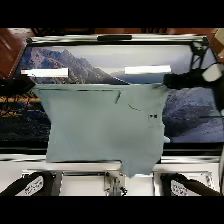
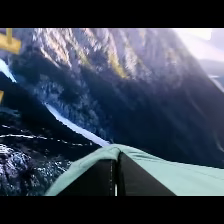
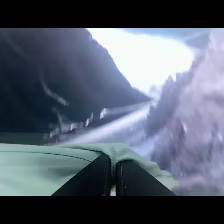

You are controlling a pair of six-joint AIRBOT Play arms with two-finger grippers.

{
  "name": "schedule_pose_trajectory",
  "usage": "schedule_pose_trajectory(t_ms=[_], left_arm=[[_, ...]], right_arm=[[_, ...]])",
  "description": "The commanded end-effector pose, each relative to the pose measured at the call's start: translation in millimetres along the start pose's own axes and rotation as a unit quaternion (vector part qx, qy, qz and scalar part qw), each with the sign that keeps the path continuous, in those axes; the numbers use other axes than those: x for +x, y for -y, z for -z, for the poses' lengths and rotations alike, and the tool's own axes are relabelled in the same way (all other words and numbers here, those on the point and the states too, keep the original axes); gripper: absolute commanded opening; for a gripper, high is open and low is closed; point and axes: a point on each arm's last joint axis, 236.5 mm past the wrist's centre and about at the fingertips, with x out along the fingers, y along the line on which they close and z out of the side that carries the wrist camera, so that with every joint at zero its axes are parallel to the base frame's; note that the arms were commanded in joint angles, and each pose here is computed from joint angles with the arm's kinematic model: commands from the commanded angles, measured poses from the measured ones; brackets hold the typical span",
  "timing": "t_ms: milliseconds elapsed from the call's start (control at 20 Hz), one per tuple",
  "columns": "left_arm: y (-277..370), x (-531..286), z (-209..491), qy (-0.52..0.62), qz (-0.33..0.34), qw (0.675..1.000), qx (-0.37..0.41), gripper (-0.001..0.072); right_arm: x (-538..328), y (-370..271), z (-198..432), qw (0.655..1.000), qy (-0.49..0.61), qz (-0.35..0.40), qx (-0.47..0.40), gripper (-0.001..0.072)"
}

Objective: Fold the shirts.

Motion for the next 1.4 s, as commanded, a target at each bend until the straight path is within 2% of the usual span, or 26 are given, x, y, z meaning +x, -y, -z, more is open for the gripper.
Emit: schedule_pose_trajectory(t_ms=[0,150,300,450,600,800,950,1200,1300,1350], left_arm=[[-19,94,3,0.003,0.006,0.998,-0.063,0.0031],[-30,137,-6,0.040,-0.001,0.995,-0.087,0.0031],[-37,164,6,0.033,-0.010,0.995,-0.089,0.0031],[-39,165,25,-0.009,-0.010,0.998,-0.067,0.0031],[-31,145,53,-0.081,0.014,0.994,0.066,0.0031],[-46,129,100,-0.187,0.015,0.979,0.079,0.0031],[-63,131,117,-0.219,-0.004,0.974,0.050,0.0030],[-70,130,139,-0.261,-0.005,0.964,0.044,0.0030],[-77,130,148,-0.280,-0.014,0.960,0.017,0.0032],[-76,129,151,-0.287,-0.013,0.958,0.002,0.0057]], right_arm=[[86,1,-41,0.995,0.102,0.005,0.018,0.0075],[115,4,-58,0.988,0.153,0.011,0.032,0.0075],[141,8,-33,0.991,0.111,0.009,0.069,0.0075],[137,3,-4,0.998,0.044,0.008,0.053,0.0075],[102,20,28,0.998,-0.039,0.050,-0.020,0.0075],[73,9,124,0.971,-0.236,0.045,-0.007,0.0075],[83,6,157,0.963,-0.263,0.049,0.009,0.0075],[94,9,155,0.968,-0.236,0.064,0.049,0.0075],[94,9,155,0.968,-0.235,0.064,0.055,0.0075],[93,7,156,0.968,-0.238,0.062,0.057,0.0105]])
